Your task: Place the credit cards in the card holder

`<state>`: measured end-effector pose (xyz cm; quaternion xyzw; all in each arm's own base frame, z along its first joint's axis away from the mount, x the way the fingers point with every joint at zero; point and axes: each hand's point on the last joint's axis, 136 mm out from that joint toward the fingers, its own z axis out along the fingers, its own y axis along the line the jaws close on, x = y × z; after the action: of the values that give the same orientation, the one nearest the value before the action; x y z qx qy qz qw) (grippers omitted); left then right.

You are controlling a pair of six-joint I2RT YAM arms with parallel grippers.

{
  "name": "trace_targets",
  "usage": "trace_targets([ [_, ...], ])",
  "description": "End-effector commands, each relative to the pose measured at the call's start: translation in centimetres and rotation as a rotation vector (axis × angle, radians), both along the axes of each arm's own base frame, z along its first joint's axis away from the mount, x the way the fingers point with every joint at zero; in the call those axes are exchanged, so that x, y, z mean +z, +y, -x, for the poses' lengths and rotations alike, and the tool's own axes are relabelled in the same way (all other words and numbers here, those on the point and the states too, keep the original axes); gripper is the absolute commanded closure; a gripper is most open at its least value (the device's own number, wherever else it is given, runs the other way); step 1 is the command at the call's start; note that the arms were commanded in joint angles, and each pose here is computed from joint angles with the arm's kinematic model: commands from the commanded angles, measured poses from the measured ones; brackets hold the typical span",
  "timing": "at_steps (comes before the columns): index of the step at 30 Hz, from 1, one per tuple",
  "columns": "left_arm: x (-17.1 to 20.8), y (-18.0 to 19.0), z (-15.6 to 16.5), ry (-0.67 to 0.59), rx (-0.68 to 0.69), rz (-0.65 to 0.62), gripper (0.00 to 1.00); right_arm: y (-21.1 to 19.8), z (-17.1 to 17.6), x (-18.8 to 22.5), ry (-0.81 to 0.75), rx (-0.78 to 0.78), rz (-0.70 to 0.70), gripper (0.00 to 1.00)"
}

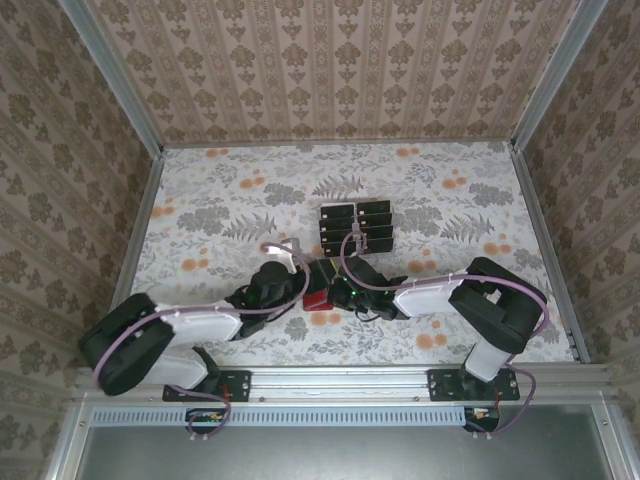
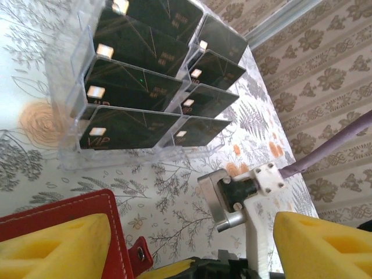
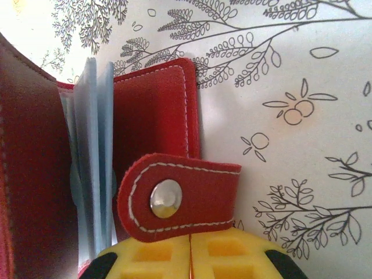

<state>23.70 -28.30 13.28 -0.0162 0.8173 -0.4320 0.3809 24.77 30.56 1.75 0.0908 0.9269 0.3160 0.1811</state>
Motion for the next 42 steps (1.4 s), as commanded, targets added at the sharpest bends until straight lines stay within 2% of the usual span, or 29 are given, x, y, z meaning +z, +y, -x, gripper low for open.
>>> trace_targets([
  [1, -0.5, 2.5, -0.5, 0.014, 0.058, -0.243, 0.24, -2.2, 1.7, -3.8, 0.097, -0.016, 0.098, 0.93],
  [5, -0.8, 3.8, -0.8, 0.057, 0.06, -0.378, 0.24, -2.0, 1.7, -4.0, 0.101, -0.015, 0.092, 0.93],
  [10, -2.8, 3.6, -1.2, 0.163, 0.026, -0.483, 0.23, -1.8, 1.7, -4.1, 0.107, -0.018, 0.082, 0.94],
  [14, -4.1, 2.6, -1.5, 0.212, -0.013, -0.508, 0.22, -2.0, 1.8, -4.2, 0.109, -0.02, 0.083, 0.94],
  [27, -6.3, 0.8, -2.5, 0.245, -0.069, -0.561, 0.2, -2.1, 2.0, -4.3, 0.113, -0.021, 0.08, 0.94],
  [42, -7.4, 2.7, -2.5, 0.3, -0.037, -0.648, 0.24, -2.5, 2.2, -4.7, 0.124, -0.03, 0.091, 0.95],
])
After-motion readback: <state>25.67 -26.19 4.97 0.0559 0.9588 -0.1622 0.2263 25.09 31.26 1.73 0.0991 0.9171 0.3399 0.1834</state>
